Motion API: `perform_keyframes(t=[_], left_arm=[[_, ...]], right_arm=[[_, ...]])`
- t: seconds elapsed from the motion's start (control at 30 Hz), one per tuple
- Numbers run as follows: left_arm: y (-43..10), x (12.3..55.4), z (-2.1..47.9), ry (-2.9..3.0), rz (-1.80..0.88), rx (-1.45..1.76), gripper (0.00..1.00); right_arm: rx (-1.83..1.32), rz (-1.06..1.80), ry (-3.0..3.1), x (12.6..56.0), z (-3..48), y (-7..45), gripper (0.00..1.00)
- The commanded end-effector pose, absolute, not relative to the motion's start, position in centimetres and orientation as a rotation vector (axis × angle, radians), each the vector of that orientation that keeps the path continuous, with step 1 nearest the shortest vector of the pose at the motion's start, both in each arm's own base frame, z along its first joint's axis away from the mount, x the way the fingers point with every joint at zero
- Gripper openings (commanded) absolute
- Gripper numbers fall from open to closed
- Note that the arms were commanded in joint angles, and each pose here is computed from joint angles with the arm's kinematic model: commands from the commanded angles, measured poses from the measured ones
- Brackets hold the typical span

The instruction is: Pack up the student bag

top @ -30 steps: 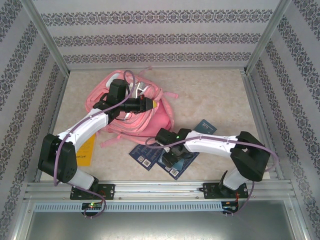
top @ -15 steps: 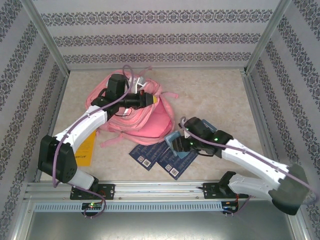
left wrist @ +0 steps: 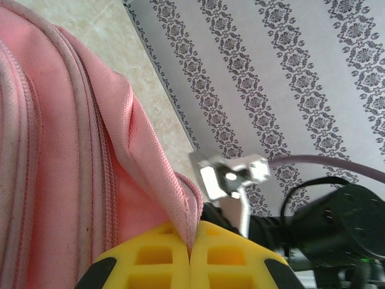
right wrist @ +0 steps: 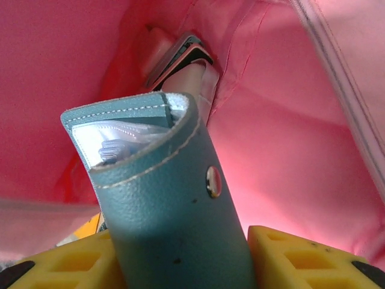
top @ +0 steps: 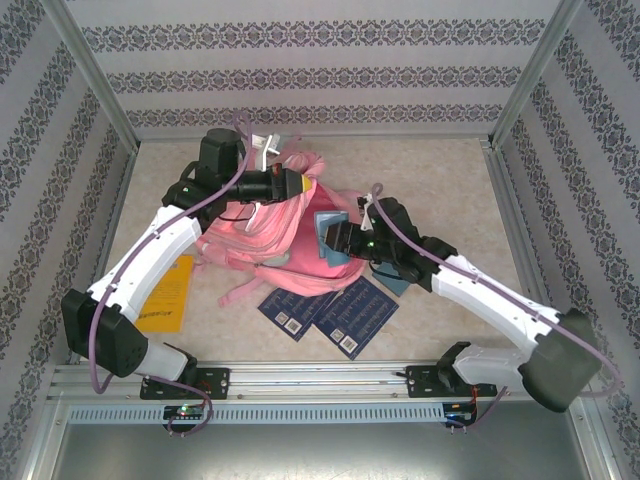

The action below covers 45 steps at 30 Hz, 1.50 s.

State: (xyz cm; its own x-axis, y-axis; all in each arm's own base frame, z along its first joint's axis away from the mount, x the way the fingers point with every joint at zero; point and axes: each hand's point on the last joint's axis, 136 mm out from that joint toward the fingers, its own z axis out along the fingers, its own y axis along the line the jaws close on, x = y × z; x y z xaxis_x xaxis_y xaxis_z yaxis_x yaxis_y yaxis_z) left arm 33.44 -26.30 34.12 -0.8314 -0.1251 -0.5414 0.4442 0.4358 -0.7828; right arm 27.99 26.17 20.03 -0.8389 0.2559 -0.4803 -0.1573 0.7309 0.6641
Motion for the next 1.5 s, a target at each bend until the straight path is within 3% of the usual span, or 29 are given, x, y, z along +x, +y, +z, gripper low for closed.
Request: perform_keyframes(t=[0.0,0.33,0.73,0.93,0.97,1.03,1.1,1.23,1.47], left_arm=[[-25.8,31.6,40.2,1.976,-1.424,0.402,0.0],[-24.6,31.9,41.3,1.943,-1.441,0.381,0.0],[-24.1,31.8,42.3,1.884,-1.49,0.389,0.0],[-24.2,32.0,42.4,1.878,-1.505,0.387,0.0],[-24.2,32.0,42.4,1.877,-1.512,0.386,0.0],[-24.3,32.1,42.5,1.876,-1.516,0.384,0.0],[-24.1,32.3,42.5,1.881,-1.511,0.379,0.0],[-23.8,32.5,42.2,1.89,-1.499,0.368,0.0],[-23.7,33.8,40.6,1.926,-1.482,0.325,0.0]], right_arm=[[0.194,0.946,2.341,29.7,20.4,26.8,0.48],[0.28,0.737,2.465,30.0,15.3,26.9,0.51],[0.276,0.908,2.435,32.0,17.7,31.0,0.54],[0.442,1.034,2.419,36.0,18.4,34.7,0.56],[0.477,1.074,2.402,37.0,19.0,35.7,0.62],[0.469,1.15,2.401,38.2,19.6,37.8,0.85],[0.425,1.15,2.448,38.7,19.4,39.2,0.94],[0.366,1.166,2.411,38.4,19.6,39.2,0.97],[-0.013,1.191,2.292,35.2,22.6,38.1,0.96]])
